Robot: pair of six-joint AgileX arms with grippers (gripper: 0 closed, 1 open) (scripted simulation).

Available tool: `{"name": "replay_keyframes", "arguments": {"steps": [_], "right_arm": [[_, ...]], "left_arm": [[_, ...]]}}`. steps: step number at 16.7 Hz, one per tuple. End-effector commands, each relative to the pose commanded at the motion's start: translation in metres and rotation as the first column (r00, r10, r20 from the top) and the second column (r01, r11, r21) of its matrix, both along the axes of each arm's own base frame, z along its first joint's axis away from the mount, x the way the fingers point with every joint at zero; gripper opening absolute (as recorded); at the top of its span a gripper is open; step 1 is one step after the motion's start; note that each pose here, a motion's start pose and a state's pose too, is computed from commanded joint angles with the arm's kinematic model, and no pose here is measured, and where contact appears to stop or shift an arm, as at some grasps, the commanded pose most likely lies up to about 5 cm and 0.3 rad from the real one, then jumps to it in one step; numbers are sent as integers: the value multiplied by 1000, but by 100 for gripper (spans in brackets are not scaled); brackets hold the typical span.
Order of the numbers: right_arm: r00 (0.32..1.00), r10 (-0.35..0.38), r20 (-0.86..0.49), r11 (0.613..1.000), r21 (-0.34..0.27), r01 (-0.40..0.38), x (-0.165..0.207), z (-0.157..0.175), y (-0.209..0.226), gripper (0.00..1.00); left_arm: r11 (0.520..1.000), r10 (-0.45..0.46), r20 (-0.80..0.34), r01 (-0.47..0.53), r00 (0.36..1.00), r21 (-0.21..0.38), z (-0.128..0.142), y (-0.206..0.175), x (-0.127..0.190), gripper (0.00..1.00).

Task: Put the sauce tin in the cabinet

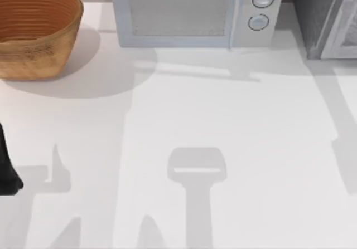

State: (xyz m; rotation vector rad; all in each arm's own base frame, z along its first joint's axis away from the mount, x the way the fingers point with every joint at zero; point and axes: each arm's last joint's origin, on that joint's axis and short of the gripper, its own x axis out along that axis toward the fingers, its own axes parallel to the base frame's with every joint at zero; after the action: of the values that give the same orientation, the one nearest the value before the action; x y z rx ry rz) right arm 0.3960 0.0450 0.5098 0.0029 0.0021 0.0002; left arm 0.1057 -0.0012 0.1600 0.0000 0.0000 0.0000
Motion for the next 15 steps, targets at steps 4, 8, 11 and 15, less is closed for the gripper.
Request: {"name": "replay_keyframes", "arguments": {"steps": [4, 8, 11, 15], "right_arm": [[1000, 0, 0, 1000, 0, 0, 0, 0, 0, 53], [1000, 0, 0, 1000, 0, 0, 0, 0, 0, 83], [1000, 0, 0, 1000, 0, 0, 0, 0, 0, 100], [1000, 0, 0, 1000, 0, 0, 0, 0, 0, 100]], "left_arm": [[1000, 0, 0, 0, 1000, 0, 0, 0, 0, 100], [1000, 0, 0, 0, 1000, 0, 0, 0, 0, 100], [1000, 0, 0, 0, 1000, 0, 0, 0, 0, 100], [1000, 0, 0, 0, 1000, 0, 0, 0, 0, 100]]}}
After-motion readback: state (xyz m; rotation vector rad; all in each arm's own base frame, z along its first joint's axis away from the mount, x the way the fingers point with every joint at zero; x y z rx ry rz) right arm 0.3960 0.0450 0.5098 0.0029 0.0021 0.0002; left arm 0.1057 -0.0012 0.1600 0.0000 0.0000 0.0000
